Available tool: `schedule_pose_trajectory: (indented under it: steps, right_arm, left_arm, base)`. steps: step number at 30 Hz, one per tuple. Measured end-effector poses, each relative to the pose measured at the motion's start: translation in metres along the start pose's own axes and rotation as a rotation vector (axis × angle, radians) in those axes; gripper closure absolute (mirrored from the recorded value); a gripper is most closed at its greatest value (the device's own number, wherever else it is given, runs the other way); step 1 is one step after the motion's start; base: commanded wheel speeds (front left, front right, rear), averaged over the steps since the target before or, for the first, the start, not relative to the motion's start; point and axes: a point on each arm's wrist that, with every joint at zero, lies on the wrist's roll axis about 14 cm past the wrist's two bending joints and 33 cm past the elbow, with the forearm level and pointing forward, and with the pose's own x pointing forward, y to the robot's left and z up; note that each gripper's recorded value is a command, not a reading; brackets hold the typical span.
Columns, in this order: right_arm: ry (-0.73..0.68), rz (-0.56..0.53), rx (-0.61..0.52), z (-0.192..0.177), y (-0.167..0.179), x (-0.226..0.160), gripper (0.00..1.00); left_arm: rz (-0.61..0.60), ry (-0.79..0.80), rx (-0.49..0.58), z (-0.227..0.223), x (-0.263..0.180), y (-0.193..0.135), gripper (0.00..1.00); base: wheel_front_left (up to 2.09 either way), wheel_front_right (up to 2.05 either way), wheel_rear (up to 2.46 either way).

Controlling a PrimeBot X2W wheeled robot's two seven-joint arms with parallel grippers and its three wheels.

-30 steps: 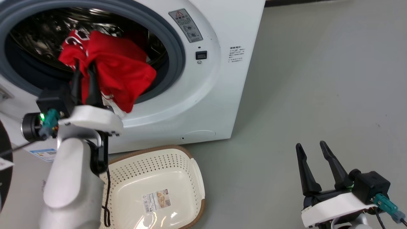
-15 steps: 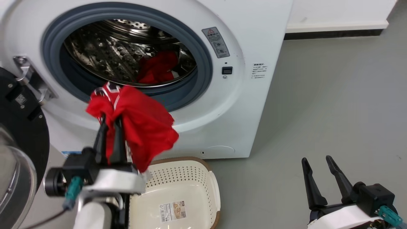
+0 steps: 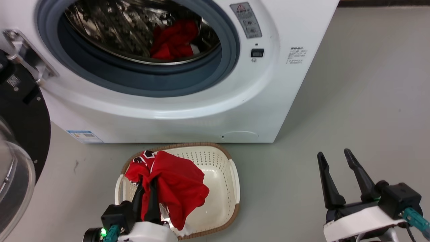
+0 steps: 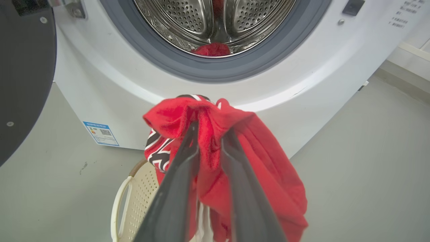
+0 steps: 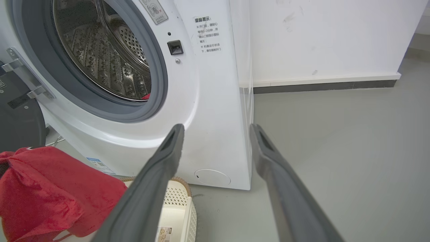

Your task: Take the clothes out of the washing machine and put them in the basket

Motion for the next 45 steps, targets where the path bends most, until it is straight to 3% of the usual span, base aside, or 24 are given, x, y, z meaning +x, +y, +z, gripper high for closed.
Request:
schedule_pose_trajectory:
  steps: [14,23,34,42,43,44,45]
  right_arm:
    - [0.103,0.009,0.008,-0.054,-0.012,0.059,0.0]
    - [0.179,-0.001,0.03,-0.1,-0.022,0.077,0.0]
    - [0.237,-0.037,0.053,-0.136,-0.039,0.079,0.0]
    - [0.266,-0.081,0.049,-0.148,-0.054,0.071,0.0]
    - [0.262,-0.086,0.049,-0.147,-0.056,0.071,0.0]
    - [0.257,-0.089,0.047,-0.144,-0.057,0.07,0.0]
    - [0.251,-0.091,0.043,-0.142,-0.057,0.07,0.0]
  left_arm:
    - [0.082,0.348,-0.01,-0.127,0.057,0.017,1.0]
    - [0.14,0.528,-0.012,-0.197,0.081,0.029,1.0]
    - [0.163,0.771,0.002,-0.278,0.073,0.034,1.0]
    - [0.16,0.872,0.031,-0.306,0.062,0.038,1.0]
    - [0.158,0.87,0.029,-0.305,0.063,0.037,0.7]
    - [0.158,0.864,0.031,-0.302,0.064,0.037,0.27]
    - [0.159,0.853,0.032,-0.298,0.066,0.037,0.0]
  base:
    - [0.0,0.0,0.0]
    - [0.0,0.0,0.0]
    - [0.0,0.0,0.0]
    - [0.0,0.0,0.0]
    - [0.0,0.0,0.0]
    - [0.0,0.0,0.0]
    - [0.0,0.0,0.0]
